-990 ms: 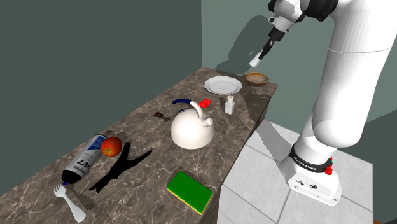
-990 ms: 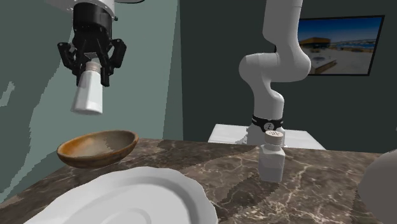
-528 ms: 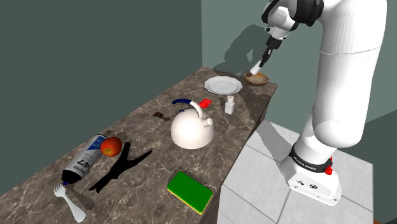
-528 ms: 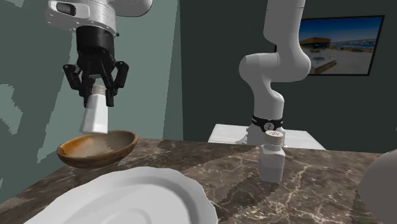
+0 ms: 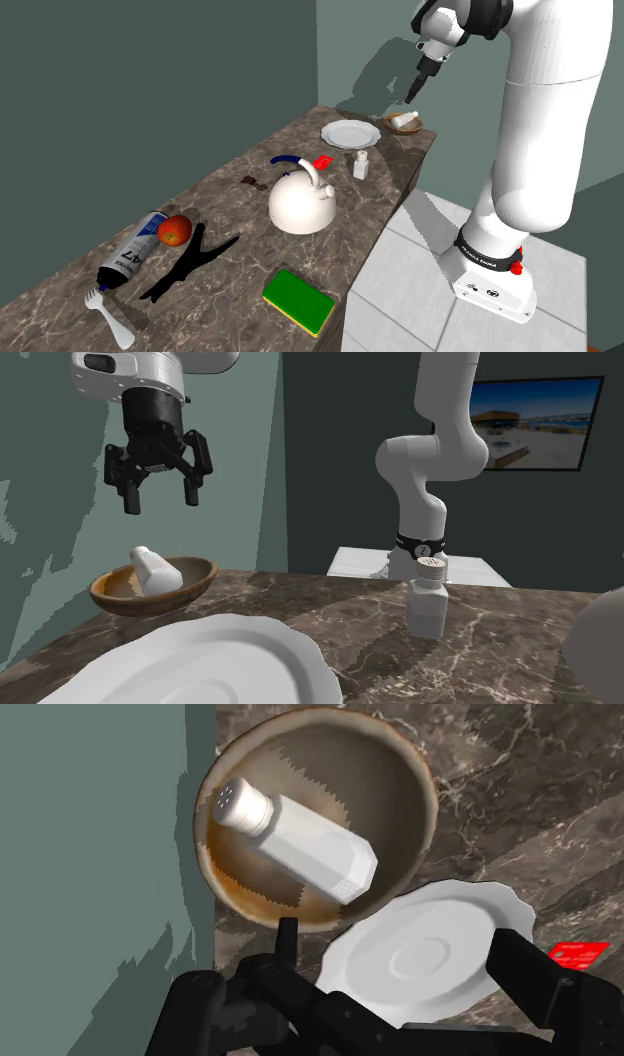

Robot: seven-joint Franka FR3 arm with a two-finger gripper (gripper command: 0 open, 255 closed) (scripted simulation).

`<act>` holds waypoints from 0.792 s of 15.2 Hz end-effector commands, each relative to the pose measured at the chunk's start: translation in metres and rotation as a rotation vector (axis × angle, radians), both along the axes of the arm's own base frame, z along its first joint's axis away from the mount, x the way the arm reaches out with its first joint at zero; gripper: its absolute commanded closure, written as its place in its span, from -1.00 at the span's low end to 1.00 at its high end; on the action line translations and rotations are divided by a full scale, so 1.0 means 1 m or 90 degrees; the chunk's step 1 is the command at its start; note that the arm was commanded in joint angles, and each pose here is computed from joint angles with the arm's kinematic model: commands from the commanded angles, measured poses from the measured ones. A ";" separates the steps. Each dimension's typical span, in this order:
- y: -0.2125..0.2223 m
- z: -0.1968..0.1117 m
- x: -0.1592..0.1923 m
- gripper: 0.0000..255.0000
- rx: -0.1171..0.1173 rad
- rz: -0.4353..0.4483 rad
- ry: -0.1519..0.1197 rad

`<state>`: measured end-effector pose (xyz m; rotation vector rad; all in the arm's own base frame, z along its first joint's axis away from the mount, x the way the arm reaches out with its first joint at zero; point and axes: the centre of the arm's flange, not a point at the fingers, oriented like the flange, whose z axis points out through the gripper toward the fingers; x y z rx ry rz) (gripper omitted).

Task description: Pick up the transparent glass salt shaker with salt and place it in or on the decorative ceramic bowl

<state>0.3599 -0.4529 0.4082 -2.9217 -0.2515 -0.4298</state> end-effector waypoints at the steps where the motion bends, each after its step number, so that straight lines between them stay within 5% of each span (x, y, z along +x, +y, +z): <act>1: -0.011 -0.009 0.004 -1.00 -0.026 -0.014 0.034; 4: -0.016 0.026 -0.004 -1.00 -0.026 -0.014 0.034; 12: -0.016 0.026 -0.004 -1.00 -0.026 -0.014 0.034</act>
